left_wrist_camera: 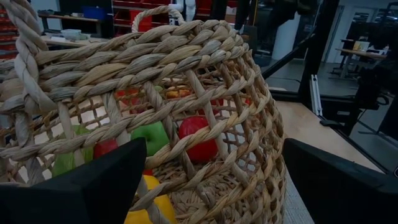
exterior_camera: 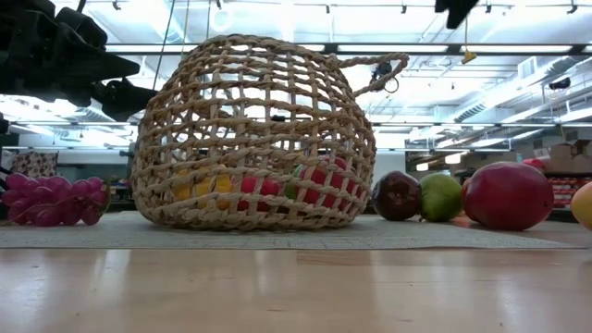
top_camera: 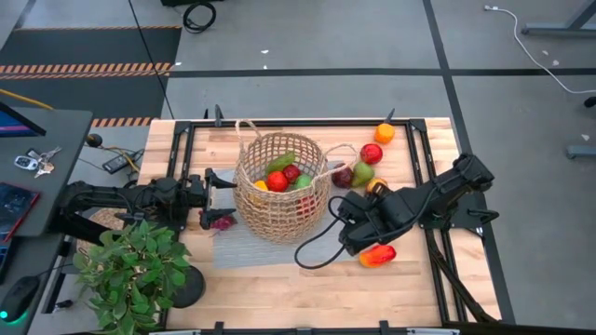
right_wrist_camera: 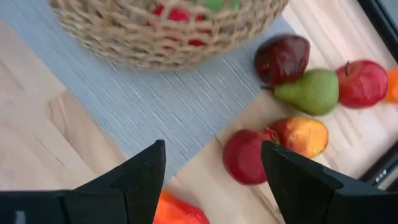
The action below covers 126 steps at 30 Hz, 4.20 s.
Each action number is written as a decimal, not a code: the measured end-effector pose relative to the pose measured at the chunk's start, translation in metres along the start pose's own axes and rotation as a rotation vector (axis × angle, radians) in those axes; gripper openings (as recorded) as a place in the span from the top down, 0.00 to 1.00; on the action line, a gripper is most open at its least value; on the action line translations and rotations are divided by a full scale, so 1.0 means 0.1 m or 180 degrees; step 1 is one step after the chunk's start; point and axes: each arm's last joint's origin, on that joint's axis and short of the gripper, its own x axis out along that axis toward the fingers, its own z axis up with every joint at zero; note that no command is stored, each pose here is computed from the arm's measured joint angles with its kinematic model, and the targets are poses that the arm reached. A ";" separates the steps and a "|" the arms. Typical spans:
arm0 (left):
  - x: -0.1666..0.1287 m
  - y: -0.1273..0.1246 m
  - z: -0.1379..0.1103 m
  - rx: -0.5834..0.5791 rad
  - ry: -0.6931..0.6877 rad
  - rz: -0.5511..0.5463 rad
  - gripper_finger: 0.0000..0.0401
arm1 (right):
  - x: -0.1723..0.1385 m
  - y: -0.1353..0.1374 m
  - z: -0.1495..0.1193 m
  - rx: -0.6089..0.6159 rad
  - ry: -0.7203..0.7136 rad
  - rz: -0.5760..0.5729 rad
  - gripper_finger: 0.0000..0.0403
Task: Build produce basket
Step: Put the red pomegranate into the brown basket
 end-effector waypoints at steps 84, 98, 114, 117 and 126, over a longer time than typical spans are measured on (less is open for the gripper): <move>0.00 0.00 0.00 0.0000 -0.0001 0.0000 0.04 | 1.75 -0.55 -1.20 0.1118 -0.0710 -0.0371 0.01; 0.00 0.00 0.00 0.0001 0.0000 -0.0001 0.04 | 1.71 -0.54 -1.18 0.1085 -0.0660 -0.0385 0.11; 0.00 0.00 0.00 0.0000 0.0000 0.0000 0.04 | 1.07 -0.29 -0.77 0.0650 -0.0682 -0.0191 0.11; 0.00 0.00 0.00 0.0000 0.0000 0.0000 0.04 | 0.88 -0.20 -0.63 0.0551 -0.0846 0.0007 0.11; 0.00 0.00 0.00 0.0000 0.0000 0.0000 0.04 | 0.31 0.04 -0.21 0.0167 -0.1672 0.0635 0.11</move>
